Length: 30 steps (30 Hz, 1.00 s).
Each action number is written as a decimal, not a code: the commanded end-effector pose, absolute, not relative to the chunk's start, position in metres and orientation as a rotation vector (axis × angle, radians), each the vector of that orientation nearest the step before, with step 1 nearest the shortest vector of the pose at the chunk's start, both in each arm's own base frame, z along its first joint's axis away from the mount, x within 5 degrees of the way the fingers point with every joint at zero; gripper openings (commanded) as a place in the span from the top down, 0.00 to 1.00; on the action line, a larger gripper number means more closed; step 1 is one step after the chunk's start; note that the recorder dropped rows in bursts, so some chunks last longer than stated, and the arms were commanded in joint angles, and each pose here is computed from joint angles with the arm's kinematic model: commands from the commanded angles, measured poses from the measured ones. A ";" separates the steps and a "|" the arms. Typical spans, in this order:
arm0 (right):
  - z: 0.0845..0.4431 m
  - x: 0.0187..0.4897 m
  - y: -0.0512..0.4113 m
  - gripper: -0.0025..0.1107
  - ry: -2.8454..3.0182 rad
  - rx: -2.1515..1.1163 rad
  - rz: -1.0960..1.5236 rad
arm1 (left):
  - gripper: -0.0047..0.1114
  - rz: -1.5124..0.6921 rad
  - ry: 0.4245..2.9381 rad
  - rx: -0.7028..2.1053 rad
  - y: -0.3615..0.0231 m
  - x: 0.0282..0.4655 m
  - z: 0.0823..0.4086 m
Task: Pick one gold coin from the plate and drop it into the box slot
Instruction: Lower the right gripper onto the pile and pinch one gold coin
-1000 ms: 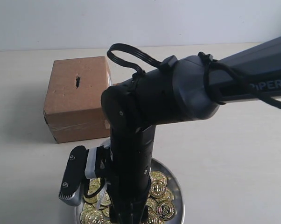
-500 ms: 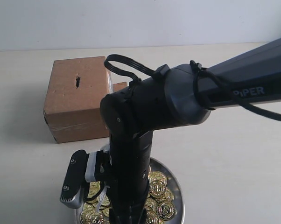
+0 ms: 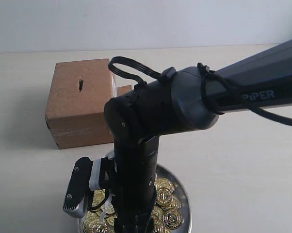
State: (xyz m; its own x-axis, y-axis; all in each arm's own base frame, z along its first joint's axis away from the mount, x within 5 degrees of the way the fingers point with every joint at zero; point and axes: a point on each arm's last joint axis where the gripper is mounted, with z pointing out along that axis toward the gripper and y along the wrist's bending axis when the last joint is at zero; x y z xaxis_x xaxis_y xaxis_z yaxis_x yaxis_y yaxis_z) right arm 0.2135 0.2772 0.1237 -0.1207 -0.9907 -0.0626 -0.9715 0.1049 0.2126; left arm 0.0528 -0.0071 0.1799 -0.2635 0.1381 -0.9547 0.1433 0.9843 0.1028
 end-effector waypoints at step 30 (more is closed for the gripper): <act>0.126 0.213 0.279 0.50 -2.265 2.020 -0.324 | 0.96 -0.010 1.826 0.209 -0.008 0.053 0.181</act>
State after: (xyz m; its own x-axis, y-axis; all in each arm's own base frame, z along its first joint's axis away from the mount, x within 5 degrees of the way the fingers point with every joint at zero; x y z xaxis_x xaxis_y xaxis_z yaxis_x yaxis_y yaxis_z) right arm 0.2137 0.2777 0.1237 -0.1240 -0.9900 -0.0674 -0.9714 0.1072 0.2117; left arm 0.0528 -0.0071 0.1799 -0.2635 0.1381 -0.9547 0.1433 0.9843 0.1028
